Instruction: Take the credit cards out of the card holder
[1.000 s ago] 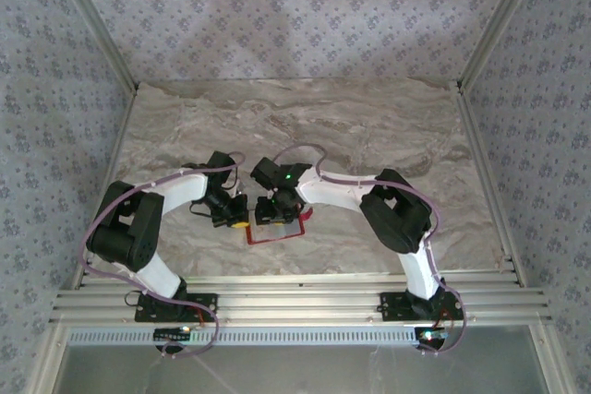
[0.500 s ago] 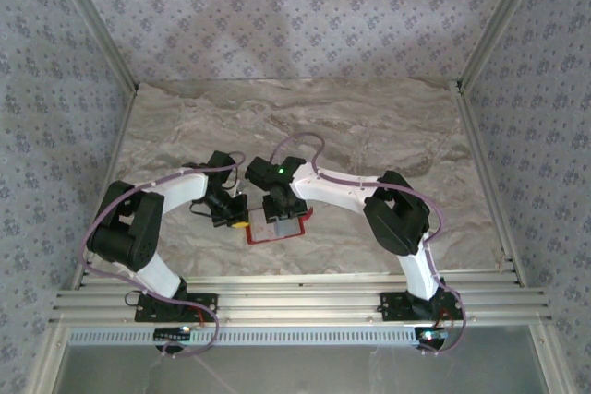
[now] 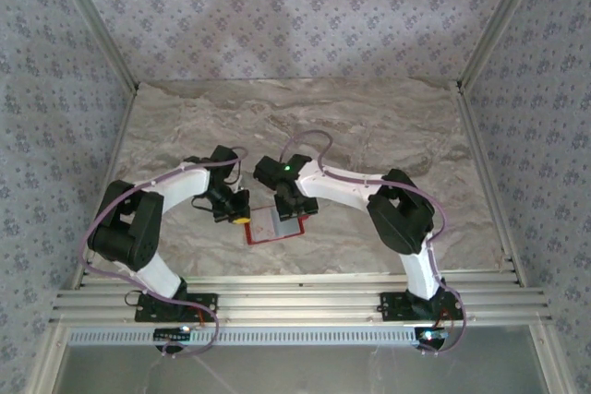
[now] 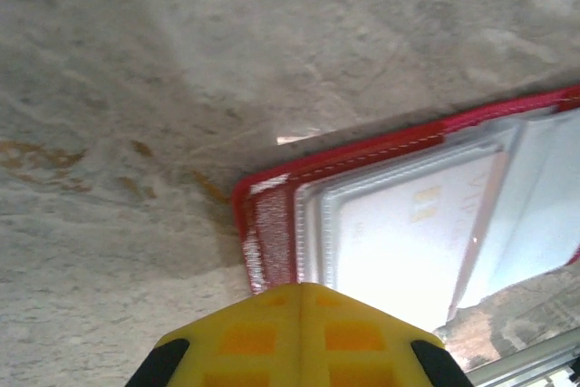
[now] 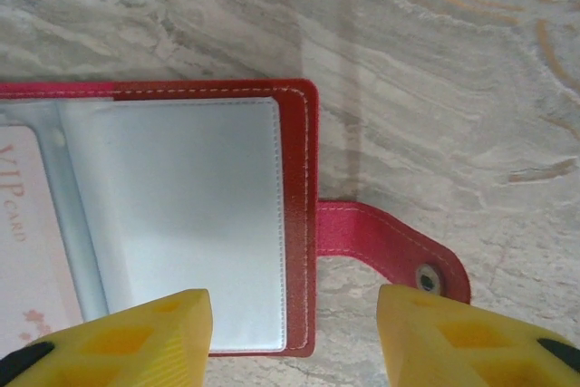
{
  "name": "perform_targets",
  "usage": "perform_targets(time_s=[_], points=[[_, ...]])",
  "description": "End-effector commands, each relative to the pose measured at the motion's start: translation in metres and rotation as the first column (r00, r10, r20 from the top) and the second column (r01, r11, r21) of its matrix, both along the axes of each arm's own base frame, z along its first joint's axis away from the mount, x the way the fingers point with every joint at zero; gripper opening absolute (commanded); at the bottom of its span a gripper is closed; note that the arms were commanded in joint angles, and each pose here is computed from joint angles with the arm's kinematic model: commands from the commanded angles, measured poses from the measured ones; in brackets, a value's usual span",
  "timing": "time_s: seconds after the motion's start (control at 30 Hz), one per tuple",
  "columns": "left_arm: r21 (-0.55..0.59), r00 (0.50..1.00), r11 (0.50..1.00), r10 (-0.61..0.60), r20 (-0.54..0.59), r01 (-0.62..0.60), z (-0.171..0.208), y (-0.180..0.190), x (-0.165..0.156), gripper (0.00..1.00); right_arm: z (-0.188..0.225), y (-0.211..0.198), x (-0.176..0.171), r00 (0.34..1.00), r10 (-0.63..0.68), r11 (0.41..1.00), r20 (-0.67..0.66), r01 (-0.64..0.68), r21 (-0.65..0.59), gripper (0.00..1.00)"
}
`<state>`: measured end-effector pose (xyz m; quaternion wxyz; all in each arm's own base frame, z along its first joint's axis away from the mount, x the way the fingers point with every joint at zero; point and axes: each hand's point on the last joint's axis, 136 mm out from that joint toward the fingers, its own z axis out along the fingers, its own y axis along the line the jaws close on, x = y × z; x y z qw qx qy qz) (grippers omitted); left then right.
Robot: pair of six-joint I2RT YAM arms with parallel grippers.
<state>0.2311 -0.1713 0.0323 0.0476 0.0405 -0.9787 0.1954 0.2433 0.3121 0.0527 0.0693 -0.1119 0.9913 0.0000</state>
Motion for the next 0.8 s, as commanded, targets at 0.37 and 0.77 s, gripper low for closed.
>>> perform_targets(time_s=[0.37, 0.77], points=[[0.048, 0.998, 0.997, -0.054, -0.02, 0.055, -0.011, -0.012, -0.013, 0.03, 0.012, 0.035, -0.005, 0.997, -0.01, 0.931, -0.08, 0.039, 0.362, 0.47], [0.058, 0.998, 0.997, -0.057, 0.013, 0.056, -0.003, -0.009, -0.01, 0.02, 0.007, 0.05, -0.006, 0.994, -0.006, 0.902, -0.107, 0.052, 0.429, 0.47]])
